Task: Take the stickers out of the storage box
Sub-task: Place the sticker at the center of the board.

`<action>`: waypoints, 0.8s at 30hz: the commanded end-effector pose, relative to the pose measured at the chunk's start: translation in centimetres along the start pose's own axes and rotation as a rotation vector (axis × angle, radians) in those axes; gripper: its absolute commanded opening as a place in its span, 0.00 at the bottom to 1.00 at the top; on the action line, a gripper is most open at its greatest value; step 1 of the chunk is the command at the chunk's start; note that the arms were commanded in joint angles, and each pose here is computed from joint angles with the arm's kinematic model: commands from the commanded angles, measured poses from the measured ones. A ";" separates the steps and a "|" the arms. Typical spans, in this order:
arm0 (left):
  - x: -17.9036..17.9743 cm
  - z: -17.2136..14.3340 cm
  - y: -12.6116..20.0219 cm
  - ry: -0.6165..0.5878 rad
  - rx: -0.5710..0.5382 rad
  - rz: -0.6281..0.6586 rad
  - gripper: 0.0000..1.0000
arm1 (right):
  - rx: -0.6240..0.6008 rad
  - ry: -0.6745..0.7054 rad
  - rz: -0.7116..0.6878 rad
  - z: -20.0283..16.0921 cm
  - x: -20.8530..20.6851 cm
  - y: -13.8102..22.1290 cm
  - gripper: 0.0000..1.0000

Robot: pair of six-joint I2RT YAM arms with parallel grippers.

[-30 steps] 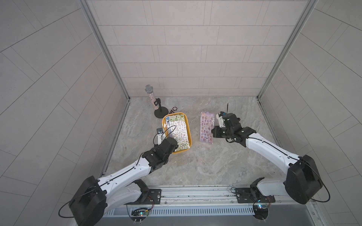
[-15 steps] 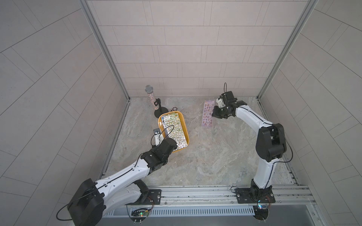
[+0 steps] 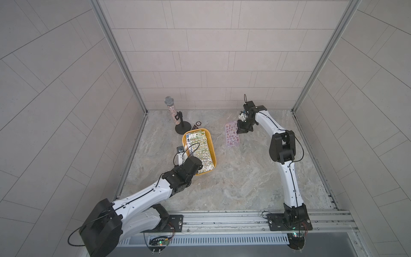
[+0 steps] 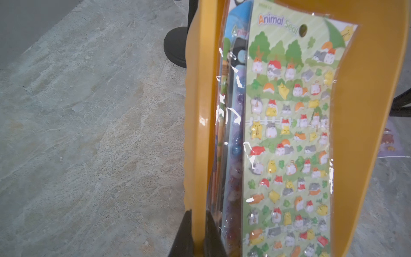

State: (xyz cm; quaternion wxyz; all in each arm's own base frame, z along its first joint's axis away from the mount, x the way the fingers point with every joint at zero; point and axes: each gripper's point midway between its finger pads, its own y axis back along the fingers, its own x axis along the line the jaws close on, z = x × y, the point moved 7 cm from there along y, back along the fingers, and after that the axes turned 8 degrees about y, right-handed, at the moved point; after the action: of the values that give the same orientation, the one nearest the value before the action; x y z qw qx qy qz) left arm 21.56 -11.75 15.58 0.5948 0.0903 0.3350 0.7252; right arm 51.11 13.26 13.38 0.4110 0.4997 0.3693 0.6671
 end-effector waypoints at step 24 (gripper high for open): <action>-1.4 1.0 0.5 0.057 -0.014 -0.077 0.00 | -0.031 -0.231 -0.045 -1.6 -4.8 -3.0 0.12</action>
State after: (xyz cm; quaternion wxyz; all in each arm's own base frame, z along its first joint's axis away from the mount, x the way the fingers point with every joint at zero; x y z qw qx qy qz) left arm 21.49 -12.21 15.53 0.6050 0.0913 0.3498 0.7094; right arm 51.22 10.64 9.24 0.4489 0.5499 0.3301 0.6222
